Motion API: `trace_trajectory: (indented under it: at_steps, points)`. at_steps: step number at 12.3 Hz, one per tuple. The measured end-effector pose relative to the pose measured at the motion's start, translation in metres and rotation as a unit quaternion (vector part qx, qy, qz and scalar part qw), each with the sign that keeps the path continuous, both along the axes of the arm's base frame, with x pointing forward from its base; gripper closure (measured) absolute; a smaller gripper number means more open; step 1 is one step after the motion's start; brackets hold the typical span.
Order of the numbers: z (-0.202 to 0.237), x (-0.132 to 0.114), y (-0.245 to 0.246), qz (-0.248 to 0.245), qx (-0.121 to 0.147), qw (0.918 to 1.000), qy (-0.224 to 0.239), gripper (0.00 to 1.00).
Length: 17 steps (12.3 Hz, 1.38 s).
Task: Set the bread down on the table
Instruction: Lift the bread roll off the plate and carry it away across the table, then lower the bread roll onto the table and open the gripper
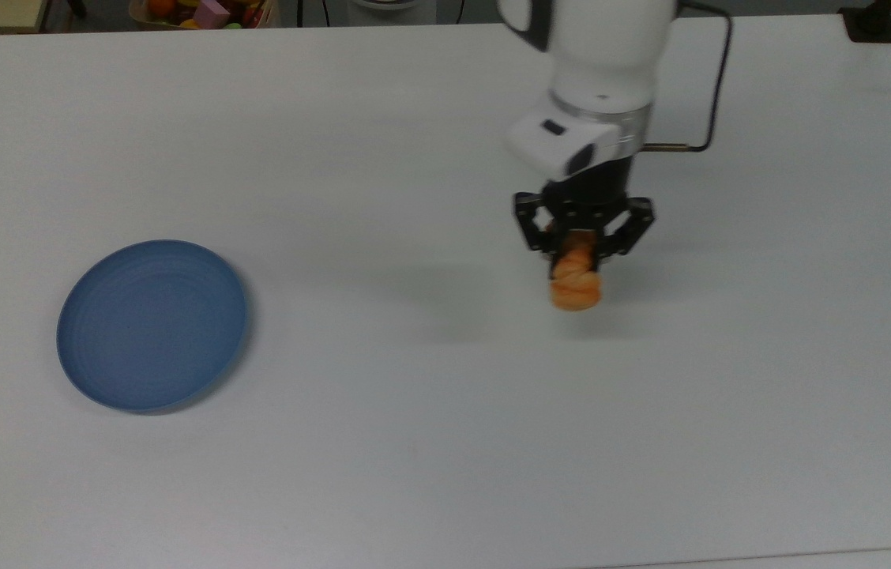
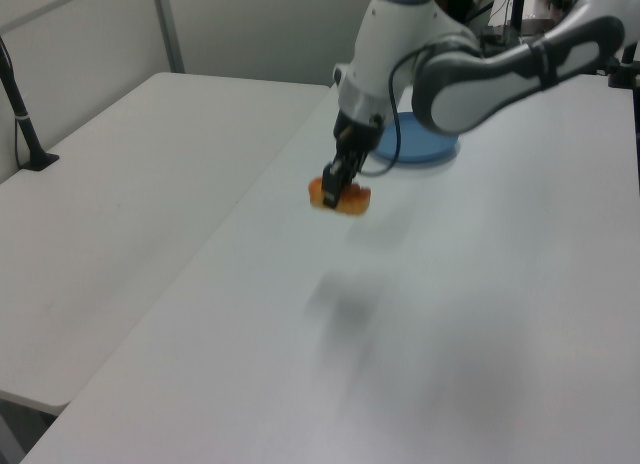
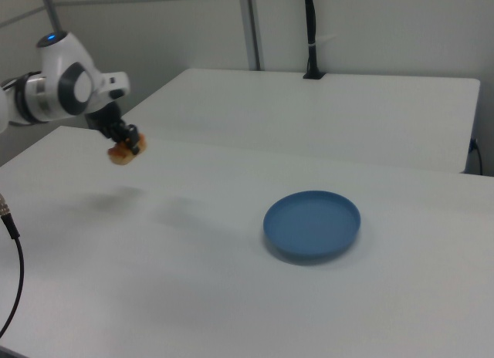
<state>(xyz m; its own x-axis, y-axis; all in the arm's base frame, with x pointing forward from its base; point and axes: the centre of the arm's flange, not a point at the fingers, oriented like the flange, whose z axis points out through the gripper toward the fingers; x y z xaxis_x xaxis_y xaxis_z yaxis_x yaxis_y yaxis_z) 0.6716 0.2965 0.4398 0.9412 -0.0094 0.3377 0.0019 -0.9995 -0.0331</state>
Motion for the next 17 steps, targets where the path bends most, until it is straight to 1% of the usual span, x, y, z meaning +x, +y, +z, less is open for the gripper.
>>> trace_trajectory:
  at_steps: [2, 4, 7, 10, 11, 12, 13, 15, 16, 17]
  points:
    - [-0.027, -0.03, 0.066, 0.018, -0.012, 0.9997, 0.011, 0.58]
    - [-0.061, -0.048, 0.104, 0.021, -0.02, 0.9994, 0.018, 0.59]
    - [-0.097, -0.059, 0.137, 0.021, -0.009, 0.9997, 0.004, 0.59]
    - [-0.118, -0.064, 0.158, 0.019, 0.021, 0.9993, -0.023, 0.57]
    - [-0.12, -0.065, 0.162, 0.02, 0.028, 0.999, -0.029, 0.53]
    - [-0.121, -0.065, 0.162, 0.019, 0.029, 0.999, -0.029, 0.48]
    - [-0.121, -0.065, 0.162, 0.021, 0.026, 0.999, -0.031, 0.33]
    - [-0.128, -0.065, 0.162, 0.028, 0.011, 0.9989, -0.036, 0.22]
    - [-0.131, -0.065, 0.162, 0.031, 0.006, 0.9988, -0.037, 0.13]
    - [-0.134, -0.065, 0.162, 0.034, 0.001, 0.9987, -0.039, 0.01]
